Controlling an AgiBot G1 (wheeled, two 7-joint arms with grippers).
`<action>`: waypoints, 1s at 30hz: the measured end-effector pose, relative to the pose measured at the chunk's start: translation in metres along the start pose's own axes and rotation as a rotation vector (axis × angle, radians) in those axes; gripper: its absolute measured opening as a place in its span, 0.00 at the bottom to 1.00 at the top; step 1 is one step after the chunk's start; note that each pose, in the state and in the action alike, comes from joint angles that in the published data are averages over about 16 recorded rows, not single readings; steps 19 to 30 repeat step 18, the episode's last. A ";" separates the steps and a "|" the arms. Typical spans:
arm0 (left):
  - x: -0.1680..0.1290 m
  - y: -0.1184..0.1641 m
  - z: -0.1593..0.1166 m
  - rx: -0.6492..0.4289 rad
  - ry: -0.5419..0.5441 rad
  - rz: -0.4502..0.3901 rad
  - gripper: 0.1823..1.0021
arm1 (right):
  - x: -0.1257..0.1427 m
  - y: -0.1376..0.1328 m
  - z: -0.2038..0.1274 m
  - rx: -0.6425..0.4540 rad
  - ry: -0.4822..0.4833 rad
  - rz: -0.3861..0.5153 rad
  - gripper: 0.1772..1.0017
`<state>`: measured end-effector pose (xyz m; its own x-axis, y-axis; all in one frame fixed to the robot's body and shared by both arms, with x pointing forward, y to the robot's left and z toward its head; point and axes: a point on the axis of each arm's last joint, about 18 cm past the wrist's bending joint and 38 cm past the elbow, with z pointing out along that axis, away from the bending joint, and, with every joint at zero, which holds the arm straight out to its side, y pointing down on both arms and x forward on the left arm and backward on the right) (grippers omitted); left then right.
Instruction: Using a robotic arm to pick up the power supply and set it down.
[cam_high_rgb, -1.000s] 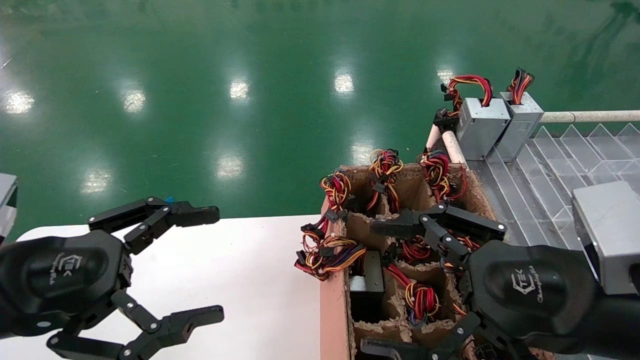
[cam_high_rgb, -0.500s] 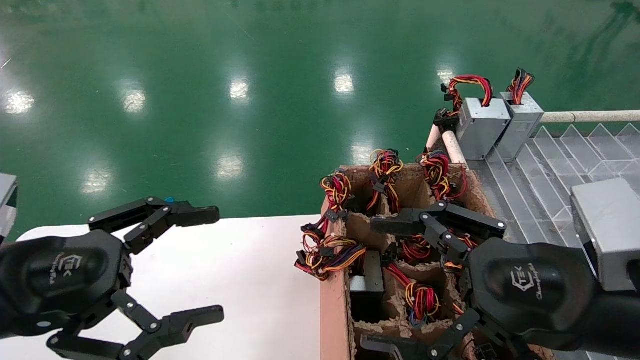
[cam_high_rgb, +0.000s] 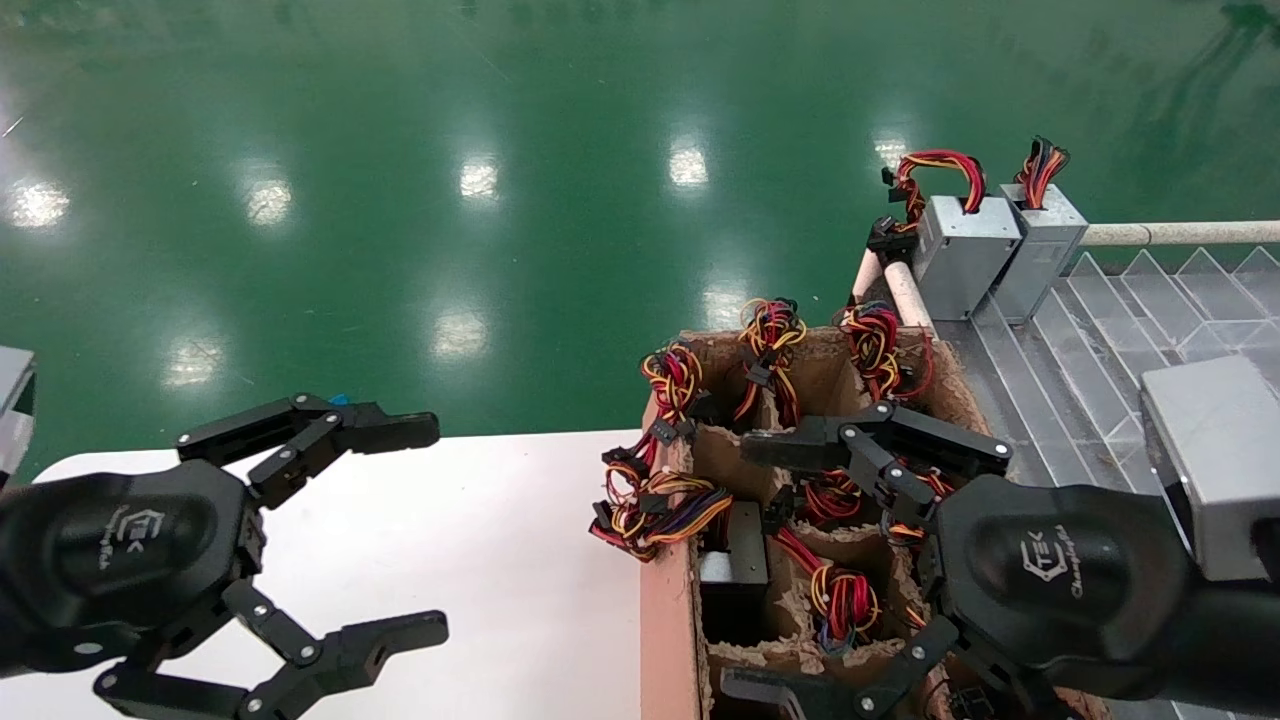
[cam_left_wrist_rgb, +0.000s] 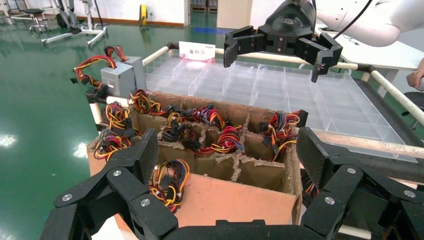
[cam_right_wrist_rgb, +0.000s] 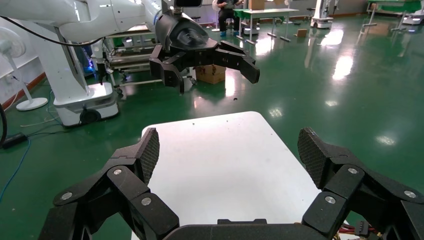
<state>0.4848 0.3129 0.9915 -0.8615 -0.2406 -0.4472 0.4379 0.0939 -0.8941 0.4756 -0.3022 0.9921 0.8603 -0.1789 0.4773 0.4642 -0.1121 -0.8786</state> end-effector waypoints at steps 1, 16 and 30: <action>0.000 0.000 0.000 0.000 0.000 0.000 1.00 | 0.000 0.000 0.000 0.000 0.000 0.000 1.00; 0.000 0.000 0.000 0.000 0.000 0.000 1.00 | 0.000 0.000 0.000 0.000 0.001 0.000 1.00; 0.000 0.000 0.000 0.000 0.000 0.000 1.00 | 0.000 0.000 0.000 0.000 0.001 0.000 1.00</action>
